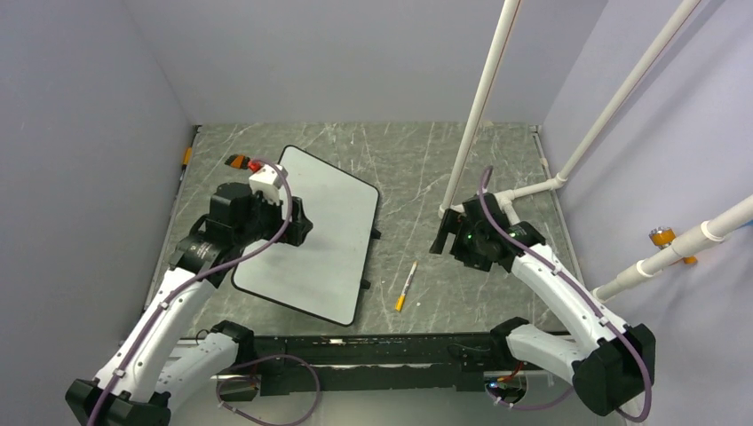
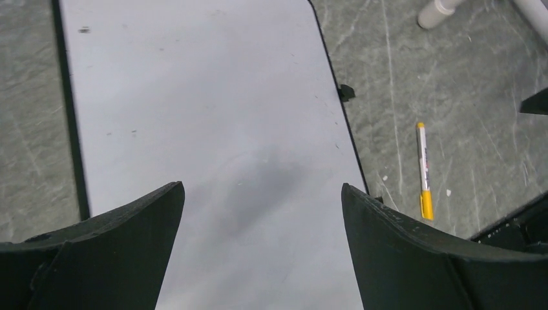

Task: Write a sentence on the whiteboard
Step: Pick up the whiteboard marker from the center of the board.

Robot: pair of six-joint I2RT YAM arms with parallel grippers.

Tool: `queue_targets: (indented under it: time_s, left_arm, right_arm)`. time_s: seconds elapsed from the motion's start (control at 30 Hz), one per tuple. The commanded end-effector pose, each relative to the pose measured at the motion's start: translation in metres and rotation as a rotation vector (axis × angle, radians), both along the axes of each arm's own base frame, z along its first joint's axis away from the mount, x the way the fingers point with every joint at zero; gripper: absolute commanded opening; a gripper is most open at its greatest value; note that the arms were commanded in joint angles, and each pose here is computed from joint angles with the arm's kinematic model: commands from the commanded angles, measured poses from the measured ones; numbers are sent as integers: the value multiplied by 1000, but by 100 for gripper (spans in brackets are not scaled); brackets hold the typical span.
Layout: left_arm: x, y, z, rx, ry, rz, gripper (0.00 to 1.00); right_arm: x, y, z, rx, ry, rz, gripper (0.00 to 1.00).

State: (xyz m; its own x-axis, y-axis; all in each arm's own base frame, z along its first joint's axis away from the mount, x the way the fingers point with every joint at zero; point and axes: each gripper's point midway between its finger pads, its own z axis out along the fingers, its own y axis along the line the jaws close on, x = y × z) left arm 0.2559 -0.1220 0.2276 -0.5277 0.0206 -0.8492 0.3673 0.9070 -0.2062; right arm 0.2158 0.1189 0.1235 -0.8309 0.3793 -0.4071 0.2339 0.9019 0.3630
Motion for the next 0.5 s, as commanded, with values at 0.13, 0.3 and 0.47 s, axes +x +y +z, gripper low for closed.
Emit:
queue_targets:
  time_s: [0.13, 0.3, 0.47]
  left_arm:
    - [-13, -26, 8, 28, -30, -83, 95]
    - [-21, -38, 3, 62, -28, -148, 95]
    - [-29, -46, -9, 129, -7, -208, 96]
  right_arm:
    - [-13, 30, -24, -1, 49, -21, 91]
    - [-13, 52, -40, -12, 71, 1, 78]
    - [-3, 60, -58, -99, 114, 11, 68]
